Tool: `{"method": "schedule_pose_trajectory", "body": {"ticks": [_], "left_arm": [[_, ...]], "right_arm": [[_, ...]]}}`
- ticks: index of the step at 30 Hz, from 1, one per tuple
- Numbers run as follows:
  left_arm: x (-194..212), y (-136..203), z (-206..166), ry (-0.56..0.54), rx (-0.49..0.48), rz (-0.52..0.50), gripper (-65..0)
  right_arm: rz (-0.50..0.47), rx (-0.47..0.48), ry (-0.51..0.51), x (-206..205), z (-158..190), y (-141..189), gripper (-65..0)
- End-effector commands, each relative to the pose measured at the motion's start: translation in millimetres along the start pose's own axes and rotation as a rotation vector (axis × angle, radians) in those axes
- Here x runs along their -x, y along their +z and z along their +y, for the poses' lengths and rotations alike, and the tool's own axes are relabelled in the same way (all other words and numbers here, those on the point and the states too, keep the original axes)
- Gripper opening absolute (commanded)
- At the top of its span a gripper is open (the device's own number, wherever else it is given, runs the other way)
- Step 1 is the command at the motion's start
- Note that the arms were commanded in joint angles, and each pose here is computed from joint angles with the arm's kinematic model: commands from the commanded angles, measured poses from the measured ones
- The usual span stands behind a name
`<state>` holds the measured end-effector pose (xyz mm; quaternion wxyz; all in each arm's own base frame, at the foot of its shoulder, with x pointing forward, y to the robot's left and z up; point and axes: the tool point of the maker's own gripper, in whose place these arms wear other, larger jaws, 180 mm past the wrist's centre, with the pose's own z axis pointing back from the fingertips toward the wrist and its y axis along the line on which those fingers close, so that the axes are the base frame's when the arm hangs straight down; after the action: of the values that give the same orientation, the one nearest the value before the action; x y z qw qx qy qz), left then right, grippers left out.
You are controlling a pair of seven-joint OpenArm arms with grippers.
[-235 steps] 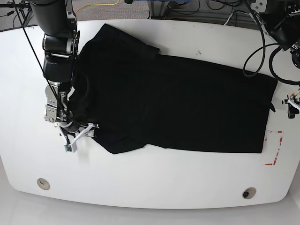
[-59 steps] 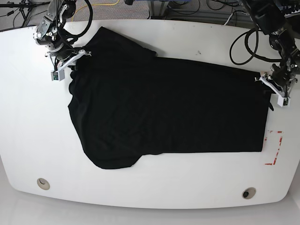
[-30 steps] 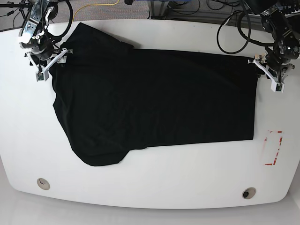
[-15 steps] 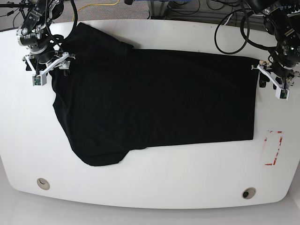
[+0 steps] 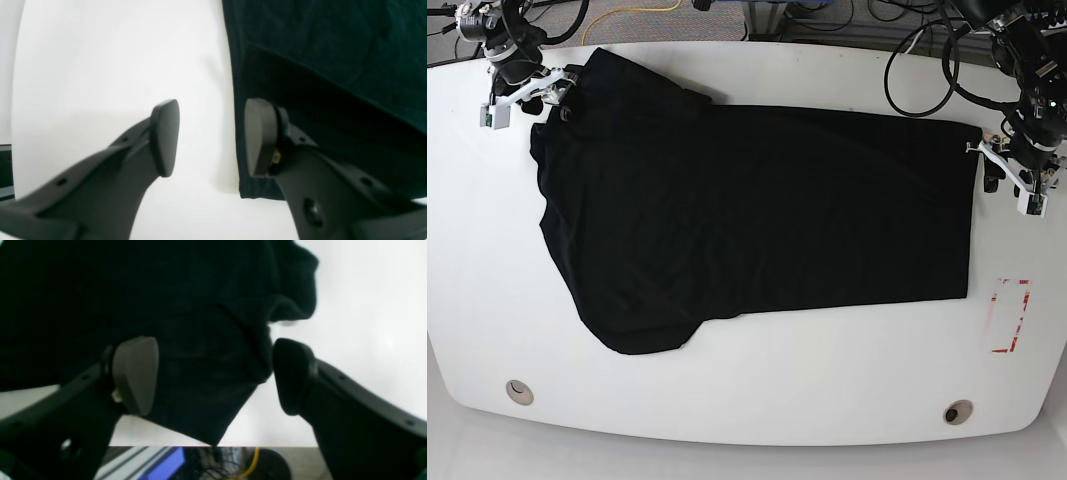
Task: Fold the T-shirt properly
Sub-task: 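Pull the held shirt edge toward the robot with both grippers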
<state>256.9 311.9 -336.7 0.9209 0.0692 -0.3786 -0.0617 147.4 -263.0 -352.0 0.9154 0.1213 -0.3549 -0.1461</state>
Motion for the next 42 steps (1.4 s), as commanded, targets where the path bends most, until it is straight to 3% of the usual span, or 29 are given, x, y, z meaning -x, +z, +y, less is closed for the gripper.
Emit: {"method": "schedule_pose_trajectory", "body": {"ticks": [1, 12, 27, 42], "left_arm": [[-16.3, 5.0, 6.0, -0.018, -0.016, -0.050, -35.0], [-15.2, 4.4, 6.4, -0.016, -0.015, -0.047, -35.0], [-15.9, 4.6, 6.4, -0.019, -0.015, -0.048, -35.0], [-16.3, 4.9, 6.4, -0.020, -0.016, -0.049, -35.0]], "right_arm": [[-0.008, -0.014, -0.025, 5.2, -1.2, 4.5, -14.1], [0.085, -0.029, -0.152, 53.6, -9.0, 3.4, -14.1], [0.193, -0.107, -0.197, 92.1, 8.7, -12.9, -14.1], [0.220, -0.138, -0.205, 100.1, 17.7, -19.8, -14.1]]}}
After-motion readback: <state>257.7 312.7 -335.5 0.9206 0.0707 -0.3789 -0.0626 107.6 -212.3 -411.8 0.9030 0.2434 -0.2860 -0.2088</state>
